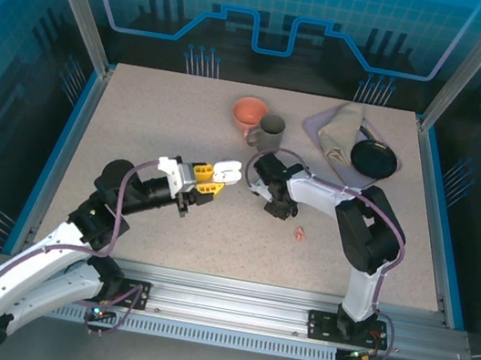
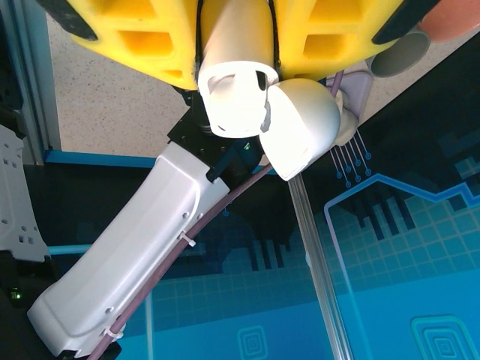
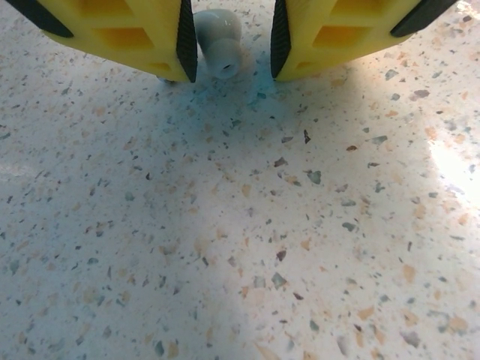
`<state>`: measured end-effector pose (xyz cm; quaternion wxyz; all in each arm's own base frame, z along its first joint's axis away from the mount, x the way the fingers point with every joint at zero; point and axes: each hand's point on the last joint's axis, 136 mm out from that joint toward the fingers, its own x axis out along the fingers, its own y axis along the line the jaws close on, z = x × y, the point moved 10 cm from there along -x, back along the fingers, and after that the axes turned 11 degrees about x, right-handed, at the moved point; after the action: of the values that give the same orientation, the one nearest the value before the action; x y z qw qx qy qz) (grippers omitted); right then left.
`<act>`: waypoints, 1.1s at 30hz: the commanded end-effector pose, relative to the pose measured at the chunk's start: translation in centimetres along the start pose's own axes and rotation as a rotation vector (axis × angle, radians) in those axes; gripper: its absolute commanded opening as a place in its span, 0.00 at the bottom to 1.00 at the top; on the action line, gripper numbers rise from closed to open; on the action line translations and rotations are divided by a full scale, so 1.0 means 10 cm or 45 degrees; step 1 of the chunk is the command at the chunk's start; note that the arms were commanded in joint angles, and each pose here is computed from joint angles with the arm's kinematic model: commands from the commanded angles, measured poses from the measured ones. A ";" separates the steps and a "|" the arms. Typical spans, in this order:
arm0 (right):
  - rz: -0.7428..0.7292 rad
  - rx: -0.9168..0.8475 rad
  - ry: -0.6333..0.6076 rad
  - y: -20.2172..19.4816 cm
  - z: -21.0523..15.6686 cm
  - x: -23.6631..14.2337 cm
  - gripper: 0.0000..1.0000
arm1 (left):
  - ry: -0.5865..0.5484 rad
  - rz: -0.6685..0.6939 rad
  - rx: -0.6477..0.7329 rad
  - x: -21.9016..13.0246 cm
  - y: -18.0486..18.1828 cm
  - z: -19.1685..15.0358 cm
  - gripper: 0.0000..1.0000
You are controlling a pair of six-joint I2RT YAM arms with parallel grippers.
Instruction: Insert the wireless bluetooth earbuds into the charging case
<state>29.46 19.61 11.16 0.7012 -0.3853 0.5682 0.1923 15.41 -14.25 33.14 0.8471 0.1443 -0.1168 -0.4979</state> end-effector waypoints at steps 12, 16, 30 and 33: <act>0.105 0.063 0.160 -0.19 -0.19 0.19 0.23 | -0.038 0.014 0.028 0.02 0.04 0.14 0.00; 0.115 0.088 0.119 -0.21 -0.18 0.12 0.20 | -0.039 0.015 0.029 0.02 0.05 0.14 0.00; 0.335 0.293 -0.149 -0.26 -0.17 -0.18 0.18 | -0.041 0.018 0.034 -0.01 0.03 0.15 0.00; 0.330 0.314 -0.143 -0.26 -0.20 -0.18 0.19 | -0.041 0.016 0.032 -0.01 0.03 0.15 0.00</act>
<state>29.84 17.00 13.27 0.7367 -0.2389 0.5905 0.2271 15.62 -14.40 32.96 0.8472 0.1445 -0.1099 -0.4992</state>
